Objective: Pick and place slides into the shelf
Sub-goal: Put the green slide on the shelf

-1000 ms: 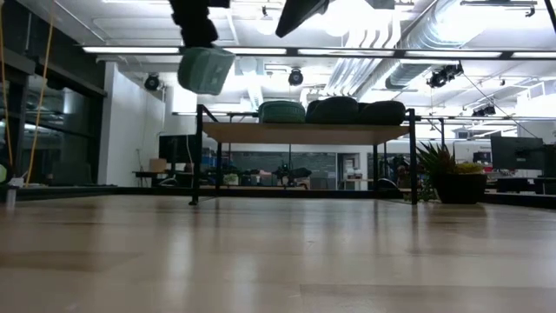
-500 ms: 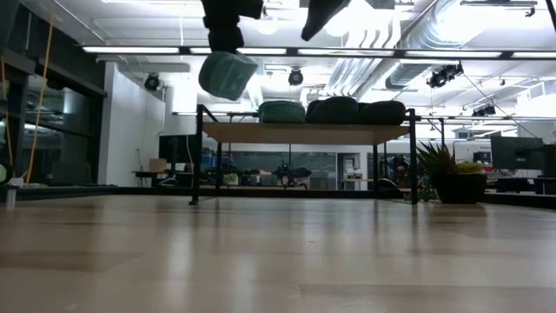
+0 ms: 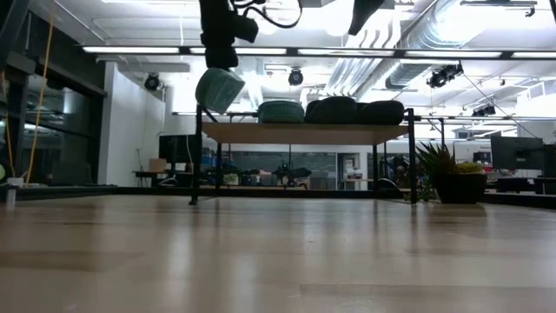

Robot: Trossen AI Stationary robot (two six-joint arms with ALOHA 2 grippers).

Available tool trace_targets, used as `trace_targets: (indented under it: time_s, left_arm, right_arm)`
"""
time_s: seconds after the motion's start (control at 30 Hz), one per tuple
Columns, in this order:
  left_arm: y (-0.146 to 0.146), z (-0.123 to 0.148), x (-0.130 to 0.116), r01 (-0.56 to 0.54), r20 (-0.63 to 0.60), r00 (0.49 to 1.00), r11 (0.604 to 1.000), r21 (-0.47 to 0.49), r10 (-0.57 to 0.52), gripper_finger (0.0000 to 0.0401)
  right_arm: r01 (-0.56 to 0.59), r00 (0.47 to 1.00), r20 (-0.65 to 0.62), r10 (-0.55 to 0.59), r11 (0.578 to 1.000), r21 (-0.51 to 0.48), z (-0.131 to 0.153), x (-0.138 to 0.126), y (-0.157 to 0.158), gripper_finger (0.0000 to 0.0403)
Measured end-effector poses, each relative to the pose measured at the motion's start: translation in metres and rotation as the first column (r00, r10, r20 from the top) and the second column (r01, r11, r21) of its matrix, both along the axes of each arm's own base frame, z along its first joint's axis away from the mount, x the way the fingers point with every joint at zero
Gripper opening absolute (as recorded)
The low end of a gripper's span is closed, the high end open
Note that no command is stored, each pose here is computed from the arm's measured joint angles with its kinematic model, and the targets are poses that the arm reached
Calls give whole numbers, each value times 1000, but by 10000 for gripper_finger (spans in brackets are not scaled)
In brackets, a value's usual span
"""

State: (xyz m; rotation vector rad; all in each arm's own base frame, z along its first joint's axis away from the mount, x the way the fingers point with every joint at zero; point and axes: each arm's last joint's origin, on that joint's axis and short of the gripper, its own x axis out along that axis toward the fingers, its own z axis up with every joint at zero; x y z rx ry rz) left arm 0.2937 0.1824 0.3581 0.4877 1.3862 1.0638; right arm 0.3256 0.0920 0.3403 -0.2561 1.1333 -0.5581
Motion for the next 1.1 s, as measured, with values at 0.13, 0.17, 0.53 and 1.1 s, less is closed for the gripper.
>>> trace_targets:
  time_s: [0.13, 0.17, 0.53, 1.1]
  left_arm:
    - [4, -2, 0, -6, 13, 1000, 1000, -12, 6, 0]
    - [4, -2, 0, -4, 11, 1000, 1000, -12, 4, 0]
    - [3, -2, 0, 6, -5, 1000, 1000, -18, -6, 0]
    - [0, -17, 15, 53, -94, 994, 998, -32, -55, 0]
  right_arm:
    - [18, 1000, 0, -18, 1000, -24, 0, -5, 5, 0]
    - [23, 1000, 2, -23, 999, -26, 0, -5, 5, 0]
    - [20, 1000, 5, -20, 999, -26, 0, -5, 7, 0]
    - [22, 1000, 22, -22, 999, -38, 1, -5, 6, 0]
